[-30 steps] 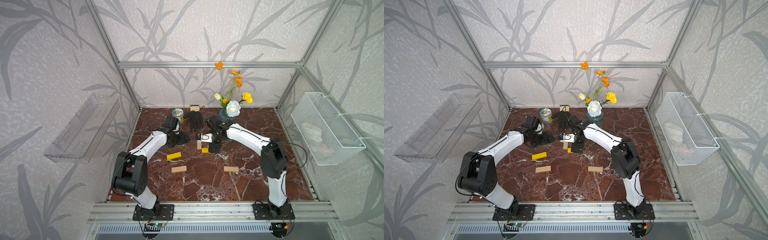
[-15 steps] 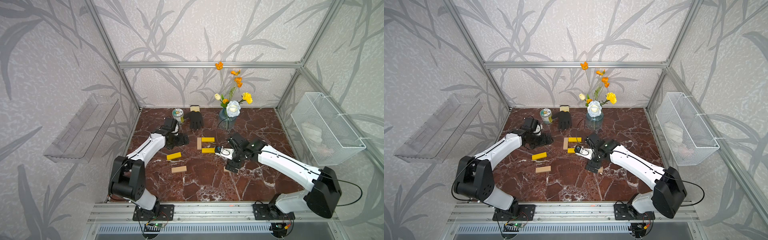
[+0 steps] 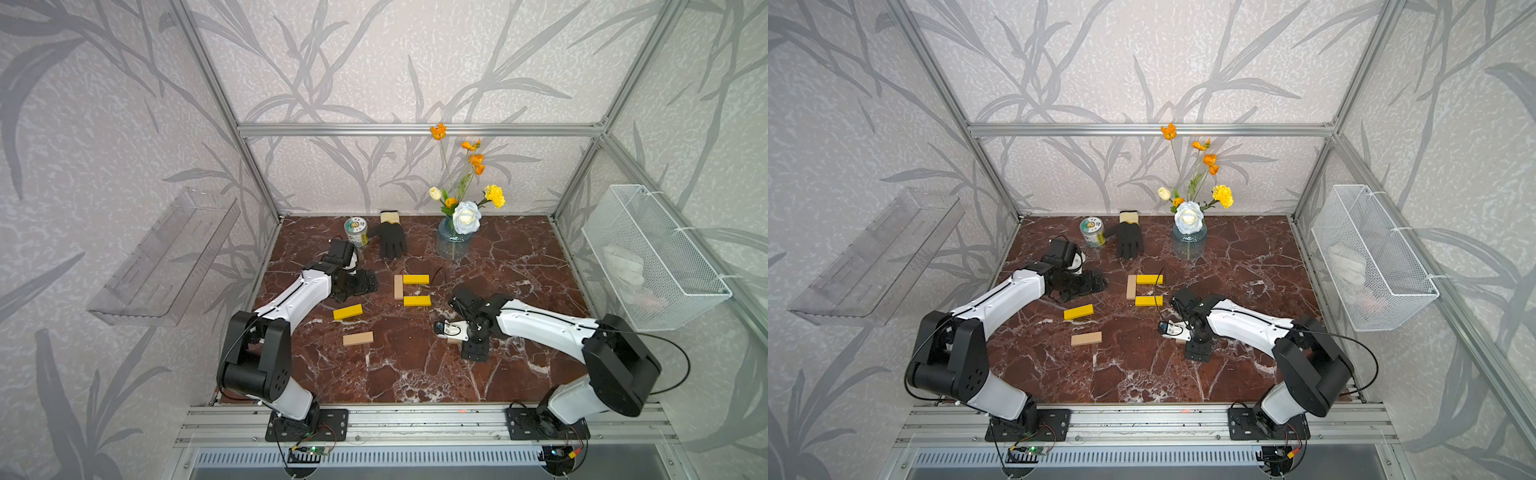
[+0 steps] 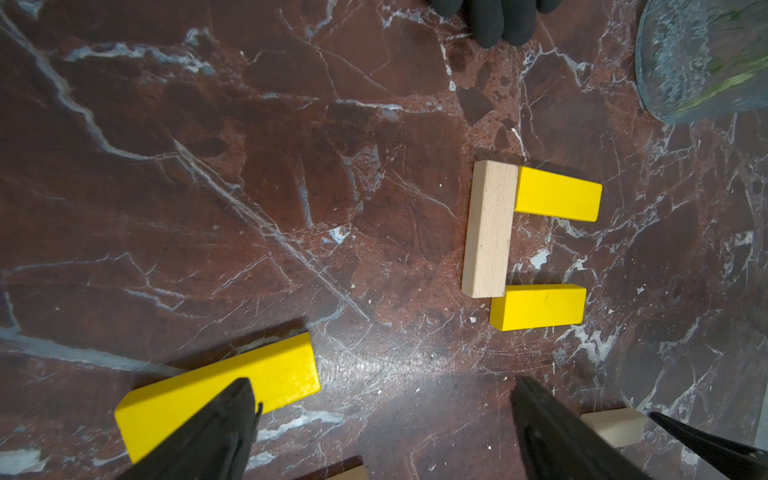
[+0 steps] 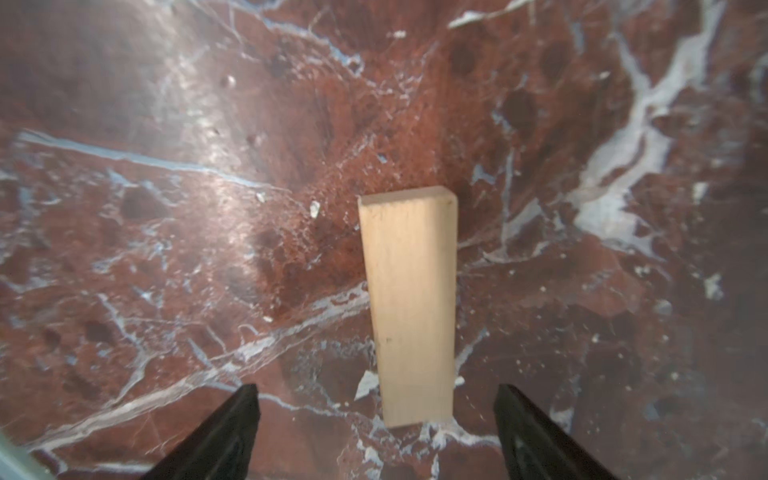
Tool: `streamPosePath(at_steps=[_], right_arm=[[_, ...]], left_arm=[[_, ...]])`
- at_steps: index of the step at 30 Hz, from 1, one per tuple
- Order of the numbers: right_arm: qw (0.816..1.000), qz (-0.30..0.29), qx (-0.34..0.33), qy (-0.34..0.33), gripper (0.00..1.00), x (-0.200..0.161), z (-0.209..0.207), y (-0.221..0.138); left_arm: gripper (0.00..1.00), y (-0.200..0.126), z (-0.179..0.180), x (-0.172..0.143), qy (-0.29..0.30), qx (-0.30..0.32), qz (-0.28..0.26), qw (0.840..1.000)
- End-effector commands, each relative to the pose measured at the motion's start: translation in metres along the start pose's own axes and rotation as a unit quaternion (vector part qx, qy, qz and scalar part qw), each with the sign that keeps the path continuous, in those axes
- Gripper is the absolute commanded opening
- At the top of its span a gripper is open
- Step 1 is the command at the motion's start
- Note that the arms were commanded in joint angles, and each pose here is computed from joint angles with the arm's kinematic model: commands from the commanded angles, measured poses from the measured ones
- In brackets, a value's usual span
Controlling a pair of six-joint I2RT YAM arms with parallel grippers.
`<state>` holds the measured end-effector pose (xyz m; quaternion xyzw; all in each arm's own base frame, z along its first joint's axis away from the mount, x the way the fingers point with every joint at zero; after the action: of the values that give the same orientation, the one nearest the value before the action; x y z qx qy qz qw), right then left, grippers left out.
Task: Assemble the number 6 with building blocks
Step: Pick up the building block from the center of the board, then assemble the building block at the center of the board.
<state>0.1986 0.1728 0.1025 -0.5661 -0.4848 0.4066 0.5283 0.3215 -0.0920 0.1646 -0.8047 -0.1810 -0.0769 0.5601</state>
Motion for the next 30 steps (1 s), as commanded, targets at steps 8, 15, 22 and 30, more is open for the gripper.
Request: streamPosePath(at_steps=[8, 15, 22, 30], right_arm=[[1.000, 0.006, 0.002, 0.020, 0.83, 0.008, -0.020, 0.018], [0.998, 0.043, 0.027, 0.043, 0.24, -0.005, -0.013, 0.016], [0.980, 0.035, 0.080, 0.180, 0.00, 0.012, -0.016, -0.023], [0.895, 0.028, 0.122, 0.428, 0.00, 0.038, -0.018, -0.044]], left_arm=[[0.97, -0.001, 0.007, -0.009, 0.001, 0.009, -0.002, 1.000], [0.97, 0.000, 0.010, -0.011, 0.005, 0.016, -0.004, 1.000], [0.97, 0.005, 0.010, -0.009, -0.001, 0.015, -0.004, 1.000], [0.96, 0.014, 0.010, -0.006, -0.036, 0.007, -0.009, 0.999]])
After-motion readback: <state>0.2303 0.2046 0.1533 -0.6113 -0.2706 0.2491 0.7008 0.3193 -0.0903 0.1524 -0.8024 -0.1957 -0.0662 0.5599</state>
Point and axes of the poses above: each gripper's point midway between its finger pads, its own y axis out along the fingers, its own z axis along the line the jaws close on, x = y × z, the point moved 8 cm from there along -y, back along the fingers, and after that the axes turned 1 degree about y, right-handed, at the moved point
